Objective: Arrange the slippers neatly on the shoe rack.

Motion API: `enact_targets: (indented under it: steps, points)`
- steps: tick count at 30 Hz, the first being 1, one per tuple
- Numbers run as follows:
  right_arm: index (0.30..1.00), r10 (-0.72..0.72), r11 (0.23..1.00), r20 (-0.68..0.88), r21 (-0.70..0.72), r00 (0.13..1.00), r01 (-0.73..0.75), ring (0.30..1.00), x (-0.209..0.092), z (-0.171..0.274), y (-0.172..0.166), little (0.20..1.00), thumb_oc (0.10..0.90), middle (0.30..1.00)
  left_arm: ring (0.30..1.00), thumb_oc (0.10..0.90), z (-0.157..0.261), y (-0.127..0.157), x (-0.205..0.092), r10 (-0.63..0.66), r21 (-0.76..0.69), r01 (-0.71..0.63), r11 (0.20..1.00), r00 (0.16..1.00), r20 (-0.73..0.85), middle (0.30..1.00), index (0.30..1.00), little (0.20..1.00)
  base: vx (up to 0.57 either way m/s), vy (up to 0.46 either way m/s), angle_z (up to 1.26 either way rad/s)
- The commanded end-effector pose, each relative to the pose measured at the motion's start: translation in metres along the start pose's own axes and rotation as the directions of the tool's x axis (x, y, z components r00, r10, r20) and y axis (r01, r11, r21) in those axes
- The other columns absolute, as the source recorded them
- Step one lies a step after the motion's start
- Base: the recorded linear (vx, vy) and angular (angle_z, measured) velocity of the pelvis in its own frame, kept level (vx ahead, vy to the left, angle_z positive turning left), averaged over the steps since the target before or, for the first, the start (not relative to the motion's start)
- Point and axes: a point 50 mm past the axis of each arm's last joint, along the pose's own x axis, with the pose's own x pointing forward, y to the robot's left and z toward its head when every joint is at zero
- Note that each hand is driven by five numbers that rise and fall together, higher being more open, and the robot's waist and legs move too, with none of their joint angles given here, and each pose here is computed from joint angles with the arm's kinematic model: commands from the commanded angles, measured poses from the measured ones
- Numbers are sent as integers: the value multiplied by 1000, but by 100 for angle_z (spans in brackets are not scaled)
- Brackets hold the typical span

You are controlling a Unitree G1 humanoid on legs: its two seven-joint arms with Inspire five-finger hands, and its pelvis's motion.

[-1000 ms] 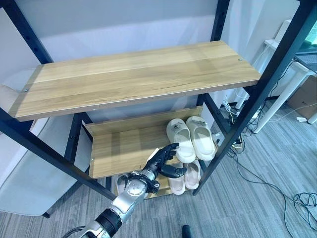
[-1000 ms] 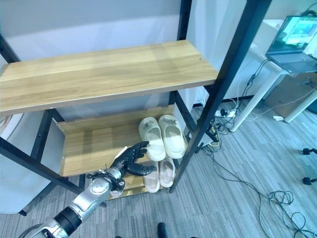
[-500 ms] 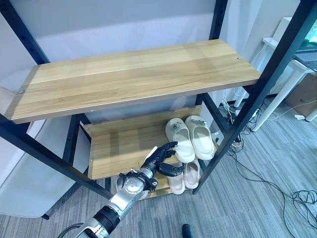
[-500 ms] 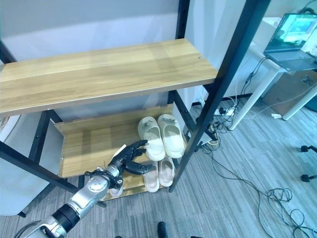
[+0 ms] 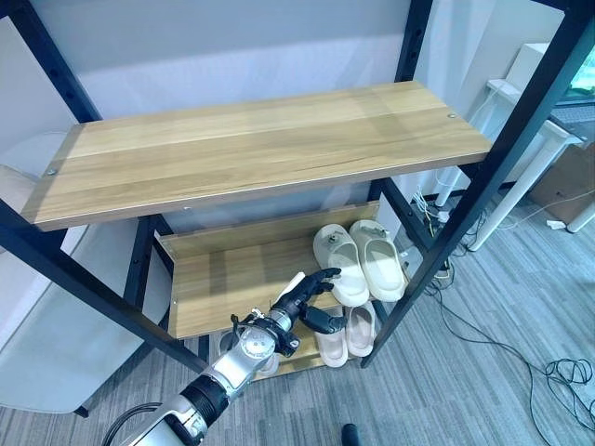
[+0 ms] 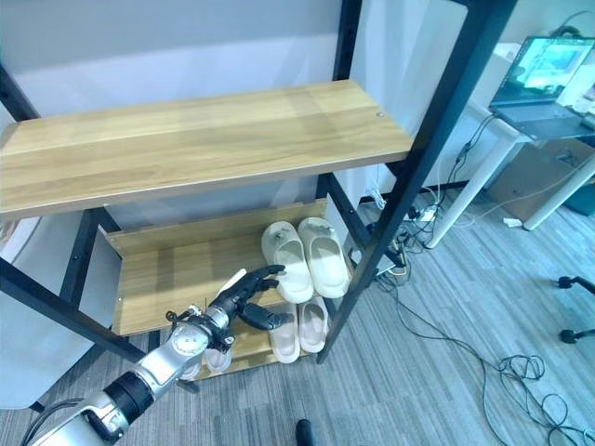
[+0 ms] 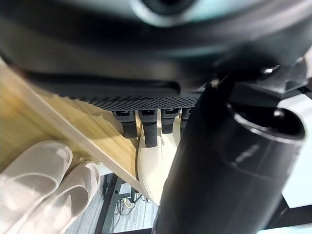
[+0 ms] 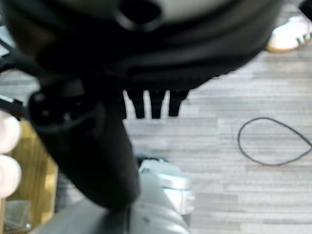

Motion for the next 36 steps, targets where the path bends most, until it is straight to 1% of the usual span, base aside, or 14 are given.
enact_targets:
  steps: [1,2,4,8,12,17,18,21,25,30,31,32,33,36]
  points:
    - [900,19,1000,5,9,1000,-19,900,0,0,-1,900,800,900,900,800,106,-18,40,-160,256,66,964,917,366,900,900,900,0,0,0]
    - [900,20,1000,5,9,1000,-20,900,0,0,-1,900,800,900,900,800,106,-18,40,-160,257,66,964,917,366,900,900,900,0,0,0]
    - [900,7,999,8,37,1000,-8,900,1,3,-7,900,800,900,900,800,110,-5,36,-176,370,27,929,910,376,900,900,900,0,0,0]
    - [900,9,997,-12,82,1000,-8,900,0,-3,-9,900,800,900,900,800,110,9,29,-166,429,-17,903,908,386,900,900,900,0,0,0]
    - [900,31,997,-9,70,999,-30,900,1,0,-6,900,800,900,900,800,119,23,15,-218,598,-91,796,879,424,900,900,900,0,0,0]
    - [900,46,997,-14,66,999,-45,900,0,-2,-3,900,800,900,900,800,114,36,6,-178,592,-130,795,884,433,900,900,900,-8,-1,3]
    - [900,56,996,-16,69,998,-54,900,0,-3,-1,900,800,900,900,800,117,45,-1,-137,600,-204,773,870,473,900,900,900,0,0,0]
    - [900,64,994,-16,88,998,-62,900,0,-2,4,900,800,900,900,800,116,50,-4,-112,618,-259,742,862,495,900,900,900,-25,-7,2]
    - [900,81,990,-41,118,996,-76,900,-1,-11,11,900,800,900,900,800,117,54,-5,-87,606,-280,744,859,504,900,900,900,-21,-3,9]
    - [900,92,990,-41,115,995,-87,900,-2,-14,17,900,800,900,900,800,110,63,-13,-33,558,-293,776,865,500,900,900,900,-31,8,5]
    - [900,97,988,-50,129,994,-90,900,-3,-18,20,900,800,900,900,800,105,74,-23,34,500,-329,801,859,510,900,900,900,-53,8,4]
    - [900,97,986,-56,140,994,-88,900,-3,-20,20,900,800,900,900,800,104,82,-30,61,503,-362,785,853,518,900,900,900,0,0,0]
    - [900,97,986,-58,138,994,-89,900,-3,-20,20,900,800,900,900,800,104,82,-30,62,503,-362,785,854,517,900,900,900,0,0,0]
    - [900,115,986,-93,135,989,-102,900,-5,-29,24,900,800,900,900,800,80,97,-56,168,432,-395,811,864,474,900,900,900,-15,1,6]
